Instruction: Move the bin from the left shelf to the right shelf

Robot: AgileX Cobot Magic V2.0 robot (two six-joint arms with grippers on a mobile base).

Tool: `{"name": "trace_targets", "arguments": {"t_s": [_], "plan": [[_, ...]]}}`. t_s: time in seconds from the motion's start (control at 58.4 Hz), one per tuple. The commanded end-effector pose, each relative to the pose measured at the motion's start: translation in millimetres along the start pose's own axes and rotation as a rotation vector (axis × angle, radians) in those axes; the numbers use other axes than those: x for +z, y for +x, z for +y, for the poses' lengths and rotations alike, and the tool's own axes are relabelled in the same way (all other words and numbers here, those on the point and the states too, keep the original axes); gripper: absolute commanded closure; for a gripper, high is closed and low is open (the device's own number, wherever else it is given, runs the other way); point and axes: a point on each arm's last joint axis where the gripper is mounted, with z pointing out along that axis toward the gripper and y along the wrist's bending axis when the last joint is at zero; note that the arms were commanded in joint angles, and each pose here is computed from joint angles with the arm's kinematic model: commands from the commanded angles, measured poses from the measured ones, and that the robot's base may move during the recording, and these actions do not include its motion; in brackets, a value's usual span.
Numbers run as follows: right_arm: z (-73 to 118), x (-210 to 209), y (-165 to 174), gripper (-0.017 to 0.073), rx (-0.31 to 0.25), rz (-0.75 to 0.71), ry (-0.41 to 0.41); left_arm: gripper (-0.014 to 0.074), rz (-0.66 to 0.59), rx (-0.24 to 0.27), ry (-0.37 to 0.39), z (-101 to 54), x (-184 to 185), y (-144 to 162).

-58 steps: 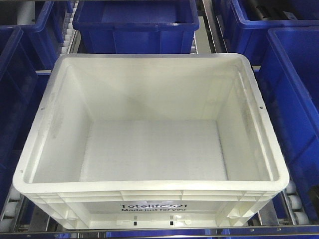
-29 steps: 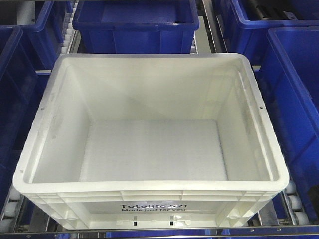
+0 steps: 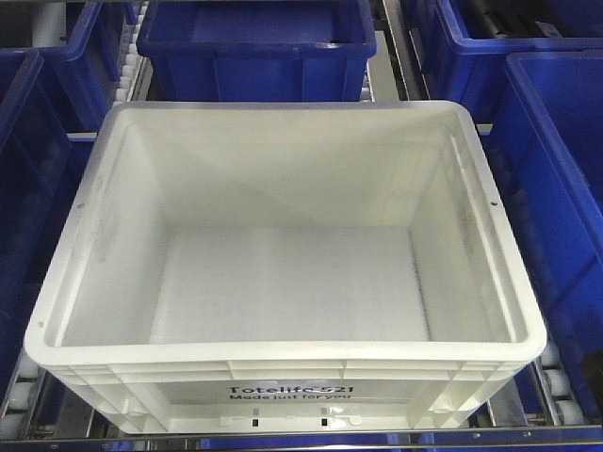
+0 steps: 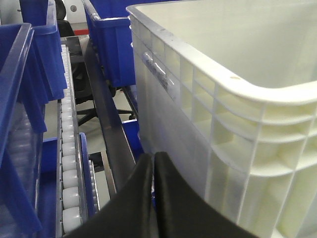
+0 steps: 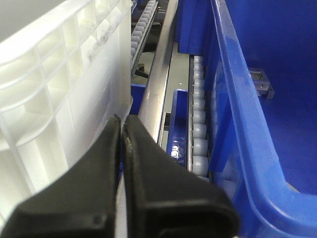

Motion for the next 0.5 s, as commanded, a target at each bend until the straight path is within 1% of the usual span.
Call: {"name": "trace_targets", "arguments": {"t_s": [0.0,0.48], "plan": [[-0.8,0.2,-0.5,0.0567,-0.005,-0.059,0.012,0.06,-0.075,-0.007,-0.005,0.5,-0.1,-1.5],[-0.8,0.2,-0.5,0.0567,-0.005,-0.059,0.012,0.06,-0.075,-0.007,-0.005,0.5,-0.1,-1.5]]}}
